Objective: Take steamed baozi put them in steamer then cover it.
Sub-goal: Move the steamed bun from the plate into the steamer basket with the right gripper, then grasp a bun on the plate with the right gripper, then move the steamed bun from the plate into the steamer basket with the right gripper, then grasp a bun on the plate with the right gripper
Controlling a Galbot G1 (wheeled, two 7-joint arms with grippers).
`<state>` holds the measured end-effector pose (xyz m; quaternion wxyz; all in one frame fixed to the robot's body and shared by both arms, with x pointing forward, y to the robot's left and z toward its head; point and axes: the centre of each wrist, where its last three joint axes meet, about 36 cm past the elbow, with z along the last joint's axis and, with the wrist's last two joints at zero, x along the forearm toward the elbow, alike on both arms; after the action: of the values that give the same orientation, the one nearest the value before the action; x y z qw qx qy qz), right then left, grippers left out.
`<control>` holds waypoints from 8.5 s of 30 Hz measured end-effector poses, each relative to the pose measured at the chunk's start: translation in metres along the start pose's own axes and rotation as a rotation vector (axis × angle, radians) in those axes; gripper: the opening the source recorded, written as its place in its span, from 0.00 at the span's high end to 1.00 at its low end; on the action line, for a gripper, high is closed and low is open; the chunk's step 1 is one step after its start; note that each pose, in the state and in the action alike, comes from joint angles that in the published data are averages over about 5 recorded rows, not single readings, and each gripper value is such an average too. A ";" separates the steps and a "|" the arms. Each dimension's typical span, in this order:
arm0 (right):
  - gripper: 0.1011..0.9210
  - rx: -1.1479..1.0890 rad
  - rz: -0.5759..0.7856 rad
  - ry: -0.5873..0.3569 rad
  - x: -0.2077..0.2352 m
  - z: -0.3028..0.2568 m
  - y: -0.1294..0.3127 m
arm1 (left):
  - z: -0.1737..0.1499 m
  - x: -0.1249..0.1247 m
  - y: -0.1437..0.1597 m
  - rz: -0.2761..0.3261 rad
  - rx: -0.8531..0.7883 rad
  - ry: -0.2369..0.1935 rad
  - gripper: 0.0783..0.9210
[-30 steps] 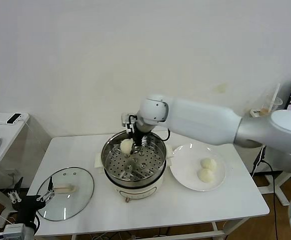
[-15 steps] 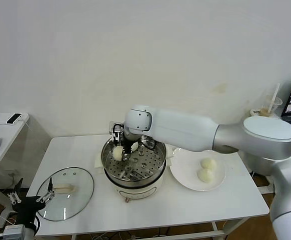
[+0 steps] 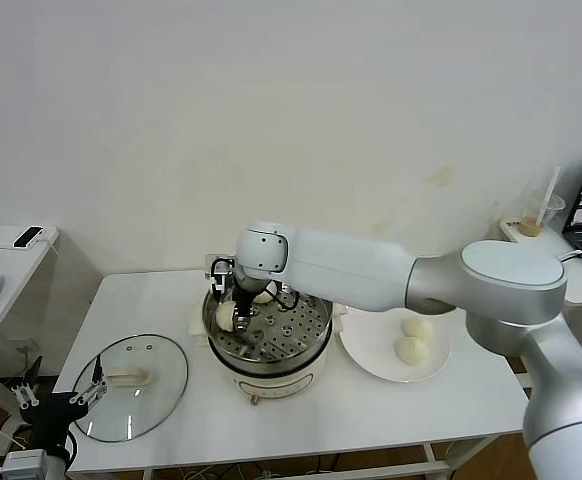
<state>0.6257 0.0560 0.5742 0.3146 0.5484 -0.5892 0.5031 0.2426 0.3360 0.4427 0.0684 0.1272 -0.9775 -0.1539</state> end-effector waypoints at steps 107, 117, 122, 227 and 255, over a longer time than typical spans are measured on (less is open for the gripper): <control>0.35 0.002 -0.071 0.278 0.007 0.376 0.066 | 0.023 0.001 0.003 -0.006 -0.023 0.067 0.12; 0.38 0.003 -0.073 0.267 0.024 0.370 0.063 | 0.019 0.001 0.003 -0.005 -0.021 0.056 0.12; 0.39 0.010 -0.060 0.249 0.044 0.361 0.057 | 0.016 0.003 0.003 -0.003 -0.021 0.051 0.12; 0.12 0.729 -0.093 0.041 0.093 0.026 0.019 | 0.015 0.003 0.024 -0.067 -0.001 0.047 0.12; 0.12 0.153 0.064 0.162 0.159 0.311 0.031 | 0.007 0.000 0.013 -0.013 -0.012 0.025 0.12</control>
<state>0.6202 -0.2912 0.6211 0.3024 0.5093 -0.5387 0.5991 0.2387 0.3501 0.4398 0.0805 0.1353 -0.9747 -0.1586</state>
